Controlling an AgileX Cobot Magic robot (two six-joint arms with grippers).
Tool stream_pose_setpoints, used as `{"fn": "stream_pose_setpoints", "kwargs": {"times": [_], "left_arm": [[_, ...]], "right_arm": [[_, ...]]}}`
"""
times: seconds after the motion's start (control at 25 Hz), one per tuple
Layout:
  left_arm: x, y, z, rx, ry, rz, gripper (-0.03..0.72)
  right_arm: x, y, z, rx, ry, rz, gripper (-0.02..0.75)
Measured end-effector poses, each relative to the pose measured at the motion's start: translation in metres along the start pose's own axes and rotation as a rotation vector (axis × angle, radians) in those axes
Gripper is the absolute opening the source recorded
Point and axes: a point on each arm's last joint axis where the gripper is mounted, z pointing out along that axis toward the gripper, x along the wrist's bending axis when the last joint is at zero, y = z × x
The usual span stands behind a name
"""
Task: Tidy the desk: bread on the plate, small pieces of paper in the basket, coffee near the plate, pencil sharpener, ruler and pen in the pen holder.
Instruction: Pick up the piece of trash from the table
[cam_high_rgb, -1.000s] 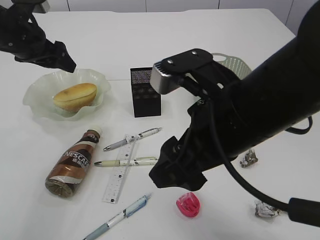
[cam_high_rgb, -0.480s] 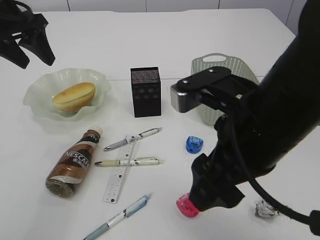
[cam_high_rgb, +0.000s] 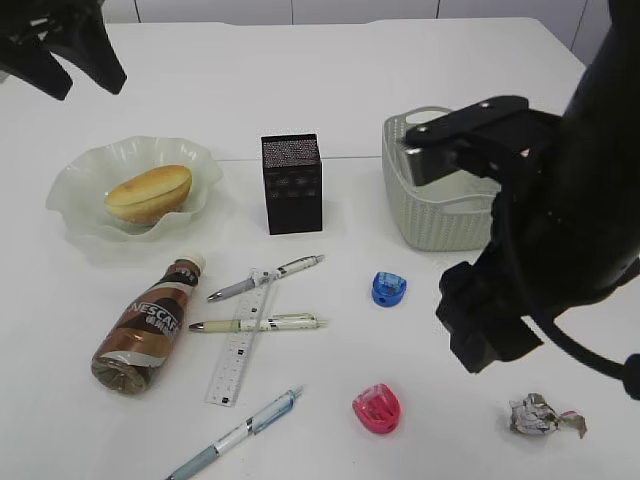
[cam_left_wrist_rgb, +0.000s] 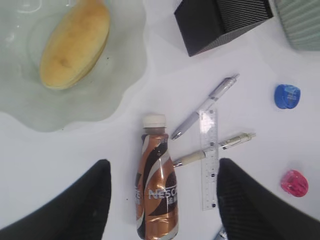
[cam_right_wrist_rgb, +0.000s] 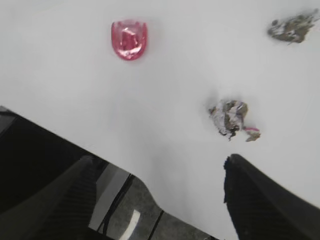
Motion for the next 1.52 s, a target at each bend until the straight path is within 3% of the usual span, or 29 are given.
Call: {"fn": "stream_pose_setpoints", "kwargs": {"times": [0.32,0.56,0.84,1.16,1.36,1.52], "left_arm": [[-0.032,-0.013,-0.049,-0.1,-0.023,0.069,0.486],[-0.046,-0.03,-0.081,-0.156,-0.038,0.08,0.486],[-0.053,-0.074,-0.102,-0.145,-0.05,0.069,0.486],[-0.059,-0.124,-0.146,-0.236,-0.087,0.04,0.486],[-0.061,-0.155,-0.168,-0.292,-0.106,0.018,0.486],[-0.058,-0.173,-0.164,-0.276,-0.106,-0.005,0.486]], "right_arm": [[-0.003,-0.007,-0.021,-0.072,-0.01,0.002,0.584],[-0.005,-0.021,-0.044,-0.149,-0.003,-0.021,0.585],[-0.01,-0.055,-0.066,-0.235,-0.007,-0.116,0.584],[-0.012,-0.089,-0.025,-0.097,-0.018,-0.133,0.584],[-0.012,-0.092,0.0,-0.123,-0.017,-0.139,0.584],[-0.016,-0.095,0.018,-0.152,-0.055,-0.109,0.584]]}}
